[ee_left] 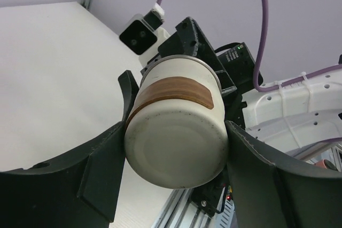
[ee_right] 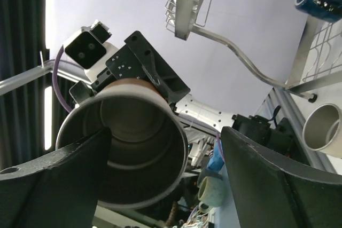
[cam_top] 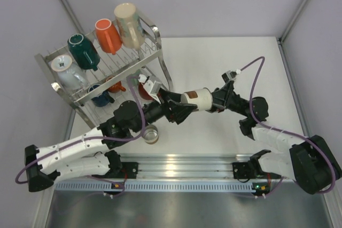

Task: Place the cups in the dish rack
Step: Pass the cup from the right arm to the left, then place the cup upside down on the dish rack

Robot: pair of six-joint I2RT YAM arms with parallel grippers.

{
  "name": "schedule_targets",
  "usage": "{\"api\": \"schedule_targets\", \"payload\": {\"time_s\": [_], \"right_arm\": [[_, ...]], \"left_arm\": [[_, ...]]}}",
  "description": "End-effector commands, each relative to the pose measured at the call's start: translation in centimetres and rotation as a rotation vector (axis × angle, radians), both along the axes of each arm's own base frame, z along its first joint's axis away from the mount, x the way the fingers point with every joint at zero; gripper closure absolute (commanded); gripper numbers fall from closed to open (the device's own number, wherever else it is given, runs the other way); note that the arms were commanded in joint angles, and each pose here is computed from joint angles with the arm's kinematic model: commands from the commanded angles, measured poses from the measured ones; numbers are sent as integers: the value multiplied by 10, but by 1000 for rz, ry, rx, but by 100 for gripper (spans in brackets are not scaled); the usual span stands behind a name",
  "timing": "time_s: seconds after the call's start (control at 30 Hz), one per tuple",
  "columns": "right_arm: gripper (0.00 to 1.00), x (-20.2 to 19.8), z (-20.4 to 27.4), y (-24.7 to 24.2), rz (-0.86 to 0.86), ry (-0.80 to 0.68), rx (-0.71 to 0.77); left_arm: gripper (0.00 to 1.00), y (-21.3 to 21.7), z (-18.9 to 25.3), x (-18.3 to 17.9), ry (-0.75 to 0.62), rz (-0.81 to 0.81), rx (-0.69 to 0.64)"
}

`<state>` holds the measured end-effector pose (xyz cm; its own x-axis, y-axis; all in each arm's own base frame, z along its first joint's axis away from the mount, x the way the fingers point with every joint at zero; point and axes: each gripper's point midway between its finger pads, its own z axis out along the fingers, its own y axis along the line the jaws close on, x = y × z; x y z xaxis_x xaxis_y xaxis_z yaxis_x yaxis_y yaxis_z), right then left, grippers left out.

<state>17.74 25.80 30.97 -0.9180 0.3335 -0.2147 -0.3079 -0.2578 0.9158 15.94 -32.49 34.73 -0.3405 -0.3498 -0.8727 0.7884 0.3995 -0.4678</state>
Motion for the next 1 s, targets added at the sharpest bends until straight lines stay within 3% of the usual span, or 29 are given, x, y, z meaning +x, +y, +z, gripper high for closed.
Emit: {"api": "schedule_targets", "payload": {"time_s": [0.0,0.17,0.4,0.53,0.97], "right_arm": [[15,-6,9,-6,-53,-163,5],[1,17,-19,-9,-153,-108,-158],[0,37,-20,-29,-363,-162,-427],[1,31,6,-35,-400,-241,-436],[1,26,-1,-40,-410,-269,-483]], "left_arm": [[100,25,-7,17,33,150,23],[100,59,-45,41,102,366,156],[100,89,-81,64,121,566,352],[100,103,-97,78,171,646,418],[100,181,-140,115,390,890,504]]}}
